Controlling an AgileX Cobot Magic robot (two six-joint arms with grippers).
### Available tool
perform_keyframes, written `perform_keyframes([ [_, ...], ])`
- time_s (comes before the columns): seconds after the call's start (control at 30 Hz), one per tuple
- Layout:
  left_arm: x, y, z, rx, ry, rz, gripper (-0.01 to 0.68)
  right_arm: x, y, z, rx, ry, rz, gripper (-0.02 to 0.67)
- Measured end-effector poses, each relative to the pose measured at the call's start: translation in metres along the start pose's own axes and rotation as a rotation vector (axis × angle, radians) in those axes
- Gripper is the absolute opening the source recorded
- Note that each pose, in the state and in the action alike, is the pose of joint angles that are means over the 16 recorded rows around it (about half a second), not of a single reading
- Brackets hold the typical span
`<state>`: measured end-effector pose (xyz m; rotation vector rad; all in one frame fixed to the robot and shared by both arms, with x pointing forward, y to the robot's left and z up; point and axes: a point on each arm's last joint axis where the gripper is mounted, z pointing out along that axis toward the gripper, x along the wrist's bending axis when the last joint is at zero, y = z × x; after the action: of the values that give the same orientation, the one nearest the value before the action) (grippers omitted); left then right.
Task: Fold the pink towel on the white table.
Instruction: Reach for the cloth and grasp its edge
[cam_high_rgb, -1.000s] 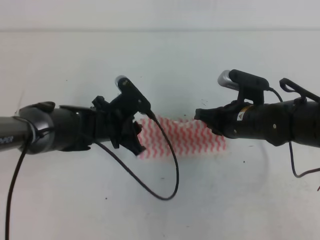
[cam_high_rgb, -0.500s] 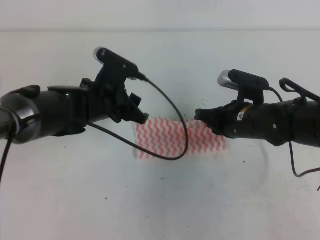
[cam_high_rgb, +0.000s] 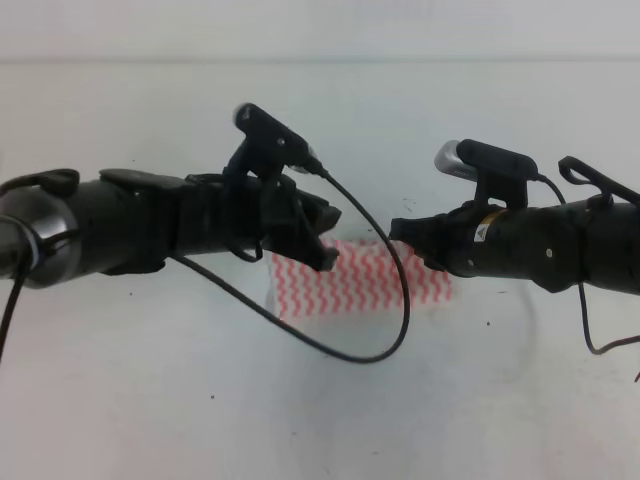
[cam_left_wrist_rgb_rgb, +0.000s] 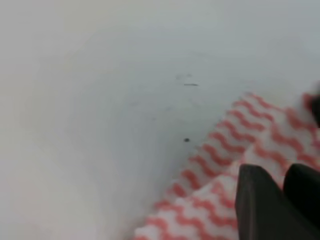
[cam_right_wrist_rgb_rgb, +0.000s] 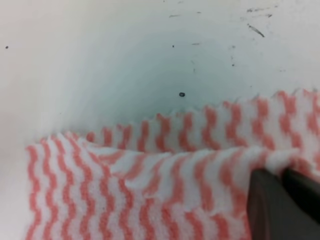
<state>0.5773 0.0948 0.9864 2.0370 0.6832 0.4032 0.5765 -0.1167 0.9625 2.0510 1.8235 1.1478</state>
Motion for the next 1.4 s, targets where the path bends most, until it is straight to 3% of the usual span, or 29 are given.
perform_keyframes([
  [0.4, -0.009, -0.015, 0.012, 0.046, -0.132, 0.082, 0.003, 0.000, 0.000, 0.000, 0.002, -0.001, 0.000, -0.017],
  [0.9, -0.023, -0.029, 0.024, 0.026, -0.311, 0.162, -0.005, 0.000, 0.000, 0.000, 0.005, -0.002, 0.000, -0.017],
  [1.4, -0.019, -0.032, 0.045, -0.024, -0.340, 0.174, -0.005, 0.000, -0.001, 0.000, 0.006, -0.003, -0.002, -0.017],
])
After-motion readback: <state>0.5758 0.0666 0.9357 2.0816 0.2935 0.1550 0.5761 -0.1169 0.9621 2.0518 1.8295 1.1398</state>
